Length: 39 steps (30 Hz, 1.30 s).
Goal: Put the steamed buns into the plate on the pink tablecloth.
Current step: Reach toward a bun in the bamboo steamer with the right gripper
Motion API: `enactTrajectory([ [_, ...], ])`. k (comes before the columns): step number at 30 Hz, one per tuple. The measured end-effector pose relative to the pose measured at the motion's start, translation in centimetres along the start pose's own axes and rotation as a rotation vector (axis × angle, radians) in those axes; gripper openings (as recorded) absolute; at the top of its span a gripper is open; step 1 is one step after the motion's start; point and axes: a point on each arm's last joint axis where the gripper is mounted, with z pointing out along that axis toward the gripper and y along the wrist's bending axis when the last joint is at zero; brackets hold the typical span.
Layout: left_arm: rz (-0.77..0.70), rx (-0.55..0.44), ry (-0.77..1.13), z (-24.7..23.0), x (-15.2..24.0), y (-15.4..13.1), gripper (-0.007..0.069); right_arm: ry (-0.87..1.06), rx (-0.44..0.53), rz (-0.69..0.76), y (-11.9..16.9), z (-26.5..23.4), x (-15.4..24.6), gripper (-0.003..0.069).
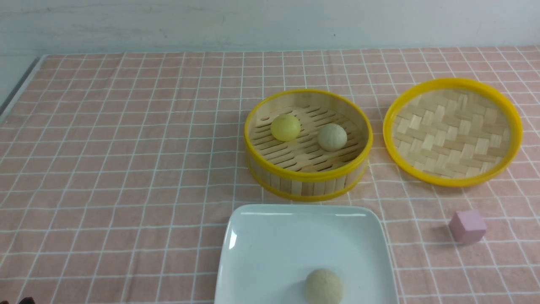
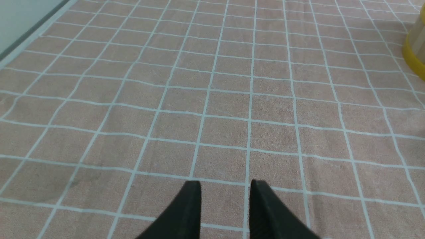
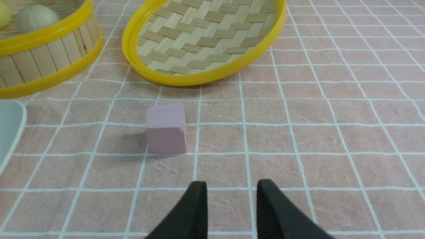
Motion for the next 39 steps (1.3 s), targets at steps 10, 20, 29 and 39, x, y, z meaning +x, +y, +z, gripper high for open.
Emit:
enactTrajectory([
  [10, 0.000, 0.000, 0.000, 0.0, 0.0, 0.0, 0.0240, 0.000, 0.000, 0.000, 0.0, 0.0, 0.0, 0.0237],
  [20, -0.022, 0.002, -0.001, 0.0, 0.0, 0.0, 0.0240, -0.004, -0.013, 0.053, 0.1, 0.0, 0.0, 0.0237],
  [29, -1.054, 0.214, 0.010, -0.1, -0.6, -1.6, 0.0240, 0.043, -0.227, 0.866, 1.9, -0.1, -0.2, 0.0237],
  [39, -1.357, 0.281, 0.003, -0.2, -1.2, -1.8, 0.0240, 0.028, -0.276, 0.994, 2.2, -0.2, -0.7, 0.0237],
])
